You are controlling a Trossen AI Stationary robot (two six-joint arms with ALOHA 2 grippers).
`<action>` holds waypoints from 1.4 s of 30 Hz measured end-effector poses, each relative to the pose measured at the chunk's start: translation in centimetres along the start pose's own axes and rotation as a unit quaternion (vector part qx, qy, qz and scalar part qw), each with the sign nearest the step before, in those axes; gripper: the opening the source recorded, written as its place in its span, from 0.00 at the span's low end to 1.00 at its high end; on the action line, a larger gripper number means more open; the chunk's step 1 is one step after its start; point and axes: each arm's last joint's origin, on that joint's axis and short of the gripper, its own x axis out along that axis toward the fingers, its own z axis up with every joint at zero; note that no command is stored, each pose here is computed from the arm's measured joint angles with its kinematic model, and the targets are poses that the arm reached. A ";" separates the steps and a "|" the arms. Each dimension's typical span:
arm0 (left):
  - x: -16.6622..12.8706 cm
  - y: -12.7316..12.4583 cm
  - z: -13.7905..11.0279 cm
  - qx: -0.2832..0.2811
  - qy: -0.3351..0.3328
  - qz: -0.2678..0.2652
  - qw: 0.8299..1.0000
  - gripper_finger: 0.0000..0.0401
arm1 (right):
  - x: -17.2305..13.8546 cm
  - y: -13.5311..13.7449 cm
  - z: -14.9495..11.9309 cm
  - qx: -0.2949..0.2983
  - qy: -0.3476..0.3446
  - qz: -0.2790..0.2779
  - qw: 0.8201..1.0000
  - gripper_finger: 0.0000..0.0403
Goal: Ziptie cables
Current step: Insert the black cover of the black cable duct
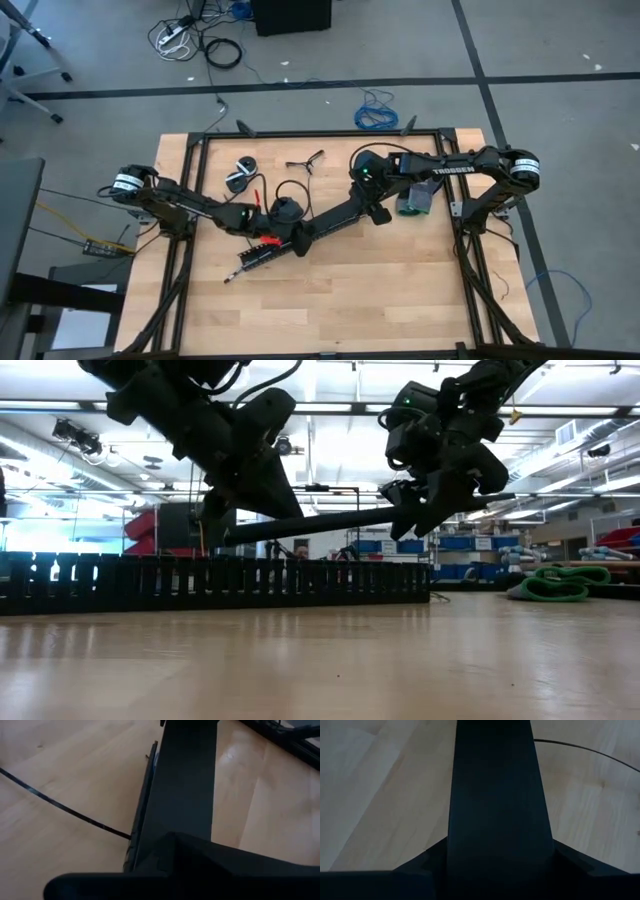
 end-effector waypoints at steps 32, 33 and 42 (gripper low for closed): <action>0.0 -0.1 0.1 -0.003 -0.005 -0.006 1.000 0.00 | 0.1 0.2 0.3 -0.008 0.004 -0.014 1.000 0.63; 0.0 -0.1 0.2 -0.004 -0.006 -0.006 1.000 0.00 | 0.2 0.3 0.4 -0.010 0.003 -0.013 1.000 0.64; 0.0 -0.2 0.3 -0.007 -0.012 -0.010 1.000 0.00 | 0.2 0.3 0.3 -0.010 0.007 -0.019 1.000 0.69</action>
